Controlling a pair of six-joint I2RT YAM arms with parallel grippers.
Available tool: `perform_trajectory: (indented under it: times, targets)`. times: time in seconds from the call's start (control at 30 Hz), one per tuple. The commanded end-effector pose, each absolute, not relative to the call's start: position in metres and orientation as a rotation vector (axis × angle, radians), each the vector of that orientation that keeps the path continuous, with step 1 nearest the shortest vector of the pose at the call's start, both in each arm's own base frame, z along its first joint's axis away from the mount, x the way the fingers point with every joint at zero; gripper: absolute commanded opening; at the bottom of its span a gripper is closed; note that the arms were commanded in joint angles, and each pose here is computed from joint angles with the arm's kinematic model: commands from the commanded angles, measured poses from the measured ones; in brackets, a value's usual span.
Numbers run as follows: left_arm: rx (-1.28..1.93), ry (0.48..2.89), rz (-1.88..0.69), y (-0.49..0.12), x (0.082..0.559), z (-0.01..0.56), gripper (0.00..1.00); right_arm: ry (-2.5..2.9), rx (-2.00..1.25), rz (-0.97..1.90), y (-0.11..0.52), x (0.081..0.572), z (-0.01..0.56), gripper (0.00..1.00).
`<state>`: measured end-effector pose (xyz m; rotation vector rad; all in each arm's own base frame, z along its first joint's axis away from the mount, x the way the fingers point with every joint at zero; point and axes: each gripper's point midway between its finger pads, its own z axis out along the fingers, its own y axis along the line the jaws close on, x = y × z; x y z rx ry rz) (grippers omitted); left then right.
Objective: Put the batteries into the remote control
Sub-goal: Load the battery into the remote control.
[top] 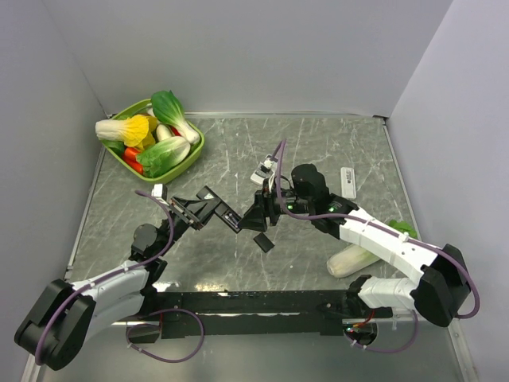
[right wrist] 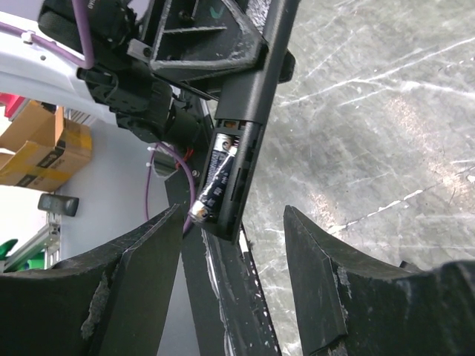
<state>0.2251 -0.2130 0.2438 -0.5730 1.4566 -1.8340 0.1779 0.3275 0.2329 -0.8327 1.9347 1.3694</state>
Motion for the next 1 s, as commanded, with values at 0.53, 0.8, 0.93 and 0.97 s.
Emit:
perform_trajectory:
  times: [0.53, 0.8, 0.93, 0.97]
  targets:
    - [-0.459, 1.362, -1.912, -0.217, 0.217, 0.280, 0.02, 1.863, -0.854, 1.409, 0.339, 0.181, 0.254, 0.60]
    - [-0.409, 1.353, -1.932, -0.221, 0.213, 0.285, 0.02, 1.876, -0.873, 1.437, 0.340, 0.178, 0.252, 0.55]
    - [-0.370, 1.355, -1.938, -0.224, 0.212, 0.289, 0.02, 1.877, -0.877, 1.440, 0.341, 0.177, 0.252, 0.51]
    - [-0.356, 1.361, -1.943, -0.225, 0.210, 0.289, 0.02, 1.880, -0.882, 1.445, 0.341, 0.176, 0.252, 0.51]
